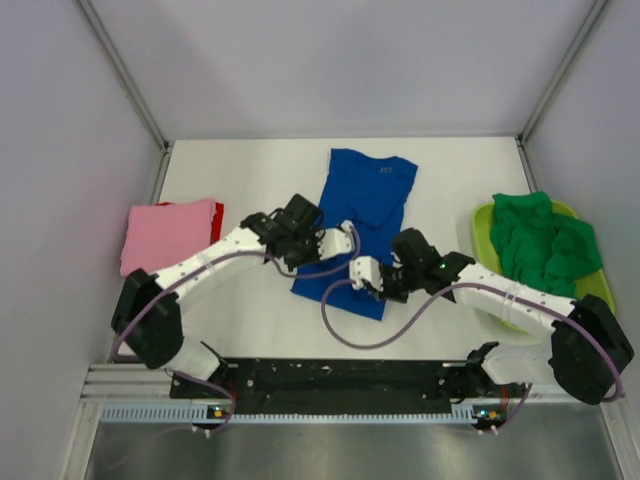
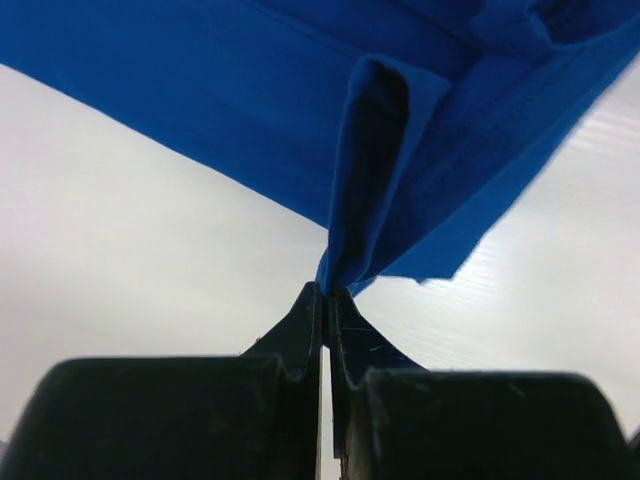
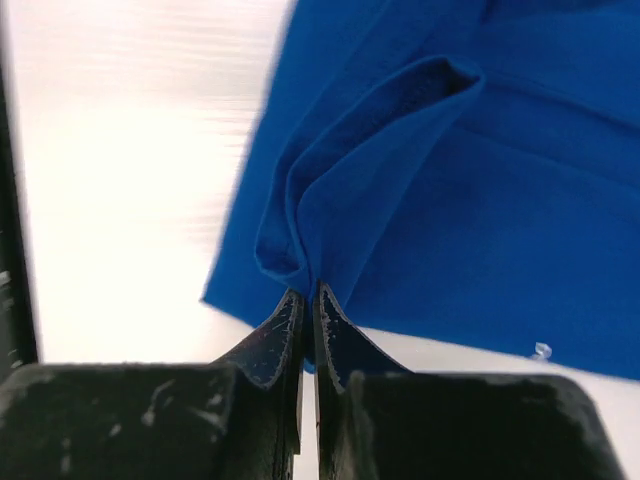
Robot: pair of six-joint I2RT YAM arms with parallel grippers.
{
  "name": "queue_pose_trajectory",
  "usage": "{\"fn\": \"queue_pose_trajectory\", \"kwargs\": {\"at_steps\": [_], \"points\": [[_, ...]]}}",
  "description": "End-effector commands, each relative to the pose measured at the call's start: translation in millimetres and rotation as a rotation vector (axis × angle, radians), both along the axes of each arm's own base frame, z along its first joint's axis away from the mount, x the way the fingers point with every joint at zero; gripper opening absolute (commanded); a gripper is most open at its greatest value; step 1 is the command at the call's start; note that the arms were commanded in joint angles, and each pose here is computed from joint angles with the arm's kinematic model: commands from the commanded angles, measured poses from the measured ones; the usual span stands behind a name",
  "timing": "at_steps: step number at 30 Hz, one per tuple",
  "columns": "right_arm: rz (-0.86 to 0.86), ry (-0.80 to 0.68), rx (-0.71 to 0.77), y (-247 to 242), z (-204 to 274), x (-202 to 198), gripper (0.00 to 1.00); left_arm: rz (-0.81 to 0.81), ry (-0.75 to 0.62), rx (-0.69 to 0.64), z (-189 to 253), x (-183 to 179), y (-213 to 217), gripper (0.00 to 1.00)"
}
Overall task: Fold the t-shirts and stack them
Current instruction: Fold the folded rectangular tshirt in 1/3 of the way
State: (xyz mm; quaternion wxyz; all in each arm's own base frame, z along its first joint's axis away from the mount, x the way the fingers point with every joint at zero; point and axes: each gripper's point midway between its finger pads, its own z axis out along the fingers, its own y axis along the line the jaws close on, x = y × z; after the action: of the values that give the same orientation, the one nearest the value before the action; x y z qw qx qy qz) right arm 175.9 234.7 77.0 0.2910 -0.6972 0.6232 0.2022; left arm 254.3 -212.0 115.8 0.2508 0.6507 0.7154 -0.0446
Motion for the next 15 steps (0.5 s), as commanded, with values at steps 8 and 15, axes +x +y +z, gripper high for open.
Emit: {"fn": "queue_pose_trajectory", "kwargs": {"at_steps": [8, 15], "points": [[-0.495, -0.216, 0.245, -16.3, 45.6, 165.4, 0.0, 0.238, 0.076, 0.063, -4.1, 126.3, -13.7, 0.0], [-0.573, -0.238, 0.208, -28.5, 30.8, 195.0, 0.0, 0.242, 0.039, 0.088, -19.2, 157.2, -24.6, 0.0]]}}
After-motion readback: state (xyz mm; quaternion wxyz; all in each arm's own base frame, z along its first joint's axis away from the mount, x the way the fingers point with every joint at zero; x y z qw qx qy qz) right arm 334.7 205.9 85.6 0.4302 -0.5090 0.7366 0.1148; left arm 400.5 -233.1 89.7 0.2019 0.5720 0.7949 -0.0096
